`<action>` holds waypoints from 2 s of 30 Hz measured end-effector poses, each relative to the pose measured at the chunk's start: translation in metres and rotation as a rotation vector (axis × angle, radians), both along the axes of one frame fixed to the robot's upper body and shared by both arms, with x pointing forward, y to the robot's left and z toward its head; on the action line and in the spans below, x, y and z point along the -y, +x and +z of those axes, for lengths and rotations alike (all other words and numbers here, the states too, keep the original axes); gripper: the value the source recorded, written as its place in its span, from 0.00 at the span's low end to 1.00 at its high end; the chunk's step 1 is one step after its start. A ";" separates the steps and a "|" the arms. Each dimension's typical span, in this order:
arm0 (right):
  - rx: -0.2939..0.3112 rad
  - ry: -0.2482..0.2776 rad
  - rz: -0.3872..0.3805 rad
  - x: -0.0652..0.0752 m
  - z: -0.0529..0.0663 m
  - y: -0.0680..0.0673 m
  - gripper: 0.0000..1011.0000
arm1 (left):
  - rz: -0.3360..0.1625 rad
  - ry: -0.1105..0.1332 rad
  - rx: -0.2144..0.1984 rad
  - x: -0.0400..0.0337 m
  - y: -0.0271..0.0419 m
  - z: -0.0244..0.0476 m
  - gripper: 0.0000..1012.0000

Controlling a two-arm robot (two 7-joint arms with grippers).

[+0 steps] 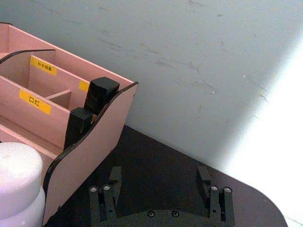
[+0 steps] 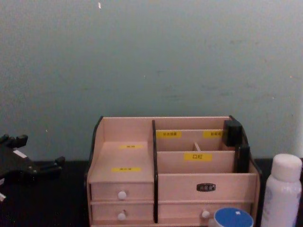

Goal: Pick up the facial cleanser and watermelon frost from the table and place them into the tiered storage box.

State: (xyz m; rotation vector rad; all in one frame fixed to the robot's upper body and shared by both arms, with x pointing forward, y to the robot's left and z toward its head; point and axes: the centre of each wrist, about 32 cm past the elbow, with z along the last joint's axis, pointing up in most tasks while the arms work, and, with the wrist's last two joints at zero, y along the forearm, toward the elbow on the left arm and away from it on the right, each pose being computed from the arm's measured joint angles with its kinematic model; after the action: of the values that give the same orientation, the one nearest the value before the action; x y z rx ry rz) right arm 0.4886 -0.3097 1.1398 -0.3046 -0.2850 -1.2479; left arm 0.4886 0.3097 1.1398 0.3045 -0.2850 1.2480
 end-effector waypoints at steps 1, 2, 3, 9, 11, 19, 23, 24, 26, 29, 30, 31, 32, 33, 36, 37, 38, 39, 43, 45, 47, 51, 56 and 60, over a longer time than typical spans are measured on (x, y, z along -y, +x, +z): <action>0.000 0.000 0.000 0.000 0.000 0.000 0.99 | 0.000 0.000 0.000 0.0000 0.0000 0.0000 0.99; 0.000 0.000 0.000 0.000 0.000 0.000 0.99 | 0.000 0.000 0.000 0.0000 0.0000 0.0000 0.99; 0.000 0.000 0.000 0.000 0.000 0.000 0.99 | 0.000 0.000 0.000 0.0000 0.0000 0.0000 0.99; 0.000 0.000 0.000 0.000 0.000 0.000 0.99 | 0.000 0.000 0.000 0.0000 0.0000 0.0000 0.99; 0.000 0.000 0.000 0.000 0.000 0.000 0.99 | 0.000 0.000 0.000 0.0000 0.0000 0.0000 0.99; 0.000 0.000 0.000 0.000 0.000 0.000 0.99 | 0.000 0.000 0.000 0.0000 0.0000 0.0000 0.99; 0.000 0.000 0.000 0.000 0.000 0.000 0.99 | 0.000 0.000 0.000 0.0000 0.0000 0.0000 0.99; 0.000 0.000 0.000 0.000 0.000 0.000 0.99 | 0.000 0.000 0.000 0.0000 0.0000 0.0000 0.99; 0.000 0.000 0.000 0.000 0.000 0.000 0.99 | 0.000 0.000 0.000 0.0000 0.0000 0.0000 0.99; 0.000 0.000 0.000 0.000 0.000 0.000 0.99 | 0.000 0.000 0.000 0.0000 0.0000 0.0000 0.99; 0.000 0.000 0.000 0.000 0.000 0.000 0.99 | 0.000 0.000 0.000 0.0000 0.0000 0.0000 0.99; 0.000 0.000 0.000 0.000 0.000 0.000 0.99 | 0.000 0.000 0.000 0.0000 0.0000 0.0000 0.99; 0.000 0.000 0.000 0.000 0.000 0.000 0.99 | 0.000 0.000 0.000 0.0000 0.0000 0.0000 0.99; 0.000 0.000 0.000 0.000 0.000 0.000 0.99 | 0.000 0.000 0.000 0.0000 0.0000 0.0000 0.99; 0.000 0.000 0.000 0.000 0.000 0.000 0.99 | 0.000 0.000 0.000 0.0000 0.0000 0.0000 0.99; 0.000 0.000 0.000 0.000 0.000 0.000 0.99 | 0.000 0.000 0.000 0.0000 0.0000 0.0000 0.99; 0.000 0.000 0.000 0.000 0.000 0.000 0.99 | 0.000 0.000 0.000 0.0000 0.0000 0.0000 0.99; 0.000 0.000 0.000 0.000 0.000 0.000 0.99 | 0.000 0.000 0.000 0.0000 0.0000 0.0000 0.99; 0.000 0.000 0.000 0.000 0.000 0.000 0.99 | 0.000 0.000 0.000 0.0000 0.0000 0.0000 0.99; 0.000 0.000 0.000 0.000 0.000 0.000 0.99 | 0.000 0.000 0.000 0.0000 0.0000 0.0000 0.99; 0.000 0.000 0.000 0.000 0.000 0.000 0.99 | 0.000 0.000 0.000 0.0000 0.0000 0.0000 0.99; 0.000 0.000 0.000 0.000 0.000 0.000 0.99 | 0.000 0.000 0.000 0.0000 0.0000 0.0000 0.99; 0.000 0.001 0.000 0.000 0.000 0.000 0.99 | 0.000 0.000 0.000 0.0000 0.0000 0.0000 0.99; -0.004 0.006 0.006 0.001 0.000 -0.002 0.99 | 0.000 0.000 0.000 0.0000 0.0000 0.0000 0.99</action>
State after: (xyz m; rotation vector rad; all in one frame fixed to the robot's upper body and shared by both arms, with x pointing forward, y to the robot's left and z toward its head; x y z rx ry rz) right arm 0.4871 -0.3109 1.1394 -0.3013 -0.2784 -1.2415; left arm 0.4886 0.3097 1.1398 0.3044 -0.2851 1.2480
